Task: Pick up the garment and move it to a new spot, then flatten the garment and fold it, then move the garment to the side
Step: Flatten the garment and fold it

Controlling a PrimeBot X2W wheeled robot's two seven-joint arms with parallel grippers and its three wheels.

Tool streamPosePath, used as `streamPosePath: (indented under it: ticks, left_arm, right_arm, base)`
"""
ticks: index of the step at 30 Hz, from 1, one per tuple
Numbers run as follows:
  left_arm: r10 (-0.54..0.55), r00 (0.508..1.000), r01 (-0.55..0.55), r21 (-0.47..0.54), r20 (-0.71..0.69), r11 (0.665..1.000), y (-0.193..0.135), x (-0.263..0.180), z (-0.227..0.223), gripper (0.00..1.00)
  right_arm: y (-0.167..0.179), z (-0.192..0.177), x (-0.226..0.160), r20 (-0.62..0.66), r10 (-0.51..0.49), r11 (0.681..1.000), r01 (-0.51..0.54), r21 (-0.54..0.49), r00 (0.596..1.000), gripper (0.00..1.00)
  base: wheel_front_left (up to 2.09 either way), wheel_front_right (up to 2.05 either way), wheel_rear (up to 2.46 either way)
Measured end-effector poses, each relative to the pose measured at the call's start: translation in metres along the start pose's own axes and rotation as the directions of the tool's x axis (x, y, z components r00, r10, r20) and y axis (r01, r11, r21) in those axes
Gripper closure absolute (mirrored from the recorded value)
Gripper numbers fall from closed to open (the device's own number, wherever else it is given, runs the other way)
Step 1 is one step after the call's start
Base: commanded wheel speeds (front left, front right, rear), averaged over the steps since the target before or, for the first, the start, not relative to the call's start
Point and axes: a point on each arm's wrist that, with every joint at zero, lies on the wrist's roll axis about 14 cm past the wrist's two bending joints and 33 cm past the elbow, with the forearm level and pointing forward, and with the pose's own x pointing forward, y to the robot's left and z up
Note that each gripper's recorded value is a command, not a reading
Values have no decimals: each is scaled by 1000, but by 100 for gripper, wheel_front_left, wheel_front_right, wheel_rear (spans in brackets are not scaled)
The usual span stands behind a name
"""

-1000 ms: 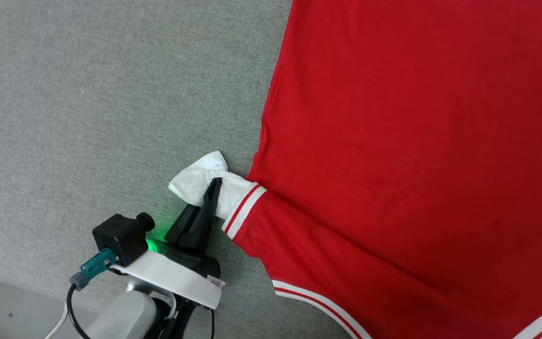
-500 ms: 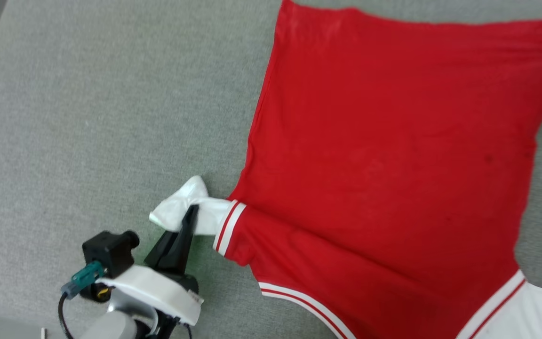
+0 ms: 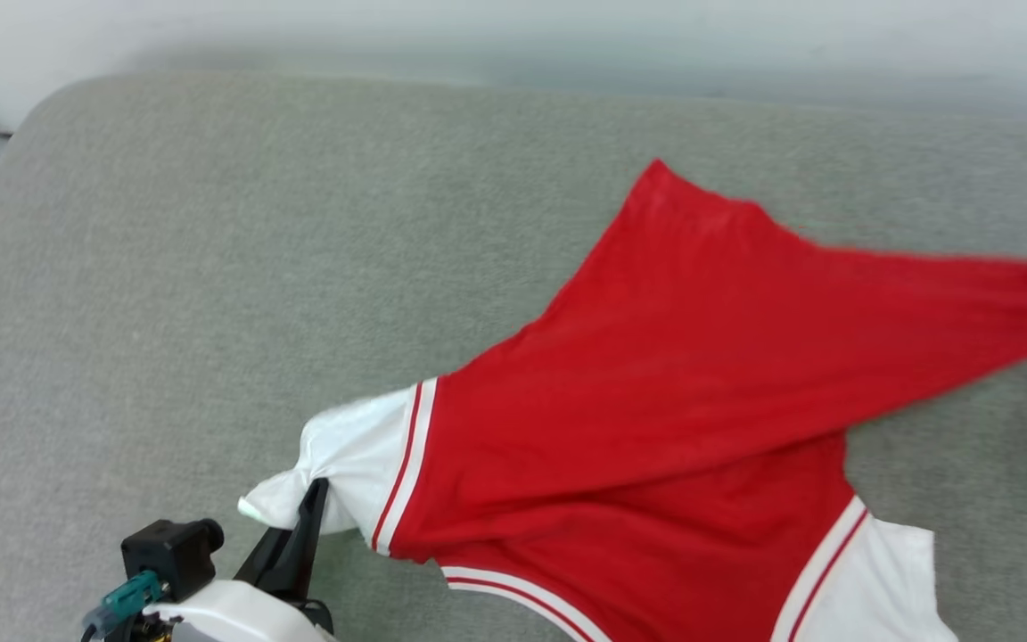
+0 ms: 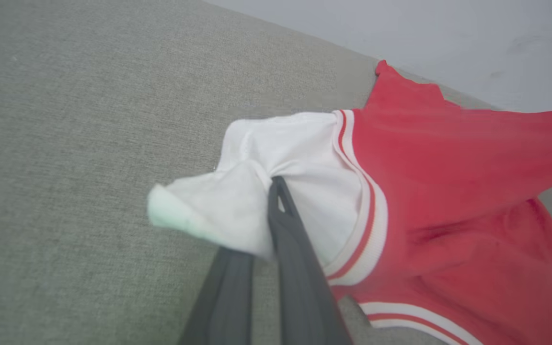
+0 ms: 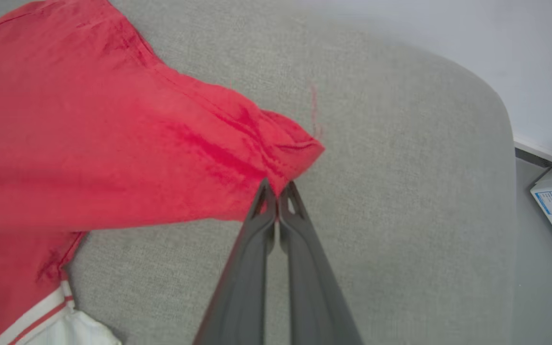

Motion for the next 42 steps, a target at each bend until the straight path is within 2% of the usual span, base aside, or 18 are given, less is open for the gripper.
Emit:
streamPosePath:
  ticks: [8, 11, 20, 23, 25, 27, 28, 32, 36, 42]
  left_arm:
    - [-65, 998, 65, 22, 5, 998, -19, -3, 6, 100]
    - [-82, 997, 82, 29, 3, 996, -24, -1, 7, 100]
    - [-92, 996, 93, 39, -5, 995, -26, 0, 5, 100]
    - [-91, 996, 91, 42, -5, 995, -25, 1, 6, 100]
    - [-90, 996, 91, 42, -7, 995, -24, 2, 6, 100]
    - [-91, 996, 91, 43, -8, 995, -24, 2, 6, 100]
    - [-91, 996, 92, 44, -8, 995, -24, 3, 6, 100]
    - [-95, 995, 95, 46, -4, 994, -26, 2, 7, 100]
    - [-95, 996, 94, 49, 2, 994, -26, 1, 8, 100]
    - [-98, 995, 97, 53, 14, 994, -28, 4, 13, 100]
  right_arm:
    - [-13, -83, -64, -58, -69, 985, 77, 156, 996, 100]
    - [-9, -121, -84, -122, -79, 972, 103, 213, 989, 100]
    - [43, -220, -117, -356, 30, 928, 106, 357, 934, 100]
    - [59, -243, -125, -422, 73, 918, 105, 384, 904, 100]
    - [69, -252, -127, -450, 95, 922, 92, 376, 888, 100]
    - [69, -248, -124, -433, 89, 921, 92, 379, 897, 100]
    - [69, -243, -122, -411, 86, 915, 90, 392, 908, 0]
    - [50, -202, -111, -284, 22, 932, 83, 353, 959, 0]
    - [34, -136, -102, -81, -29, 949, 53, 311, 996, 0]
    - [29, -35, -85, 163, -22, 984, -7, 177, 986, 0]
  base:
    - [0, 0, 0]
    - [0, 0, 0]
    - [0, 0, 0]
    - [0, 0, 0]
    - [0, 0, 0]
    - [0, 0, 0]
    - [0, 0, 0]
    - [0, 0, 0]
    - [0, 0, 0]
    - [0, 0, 0]
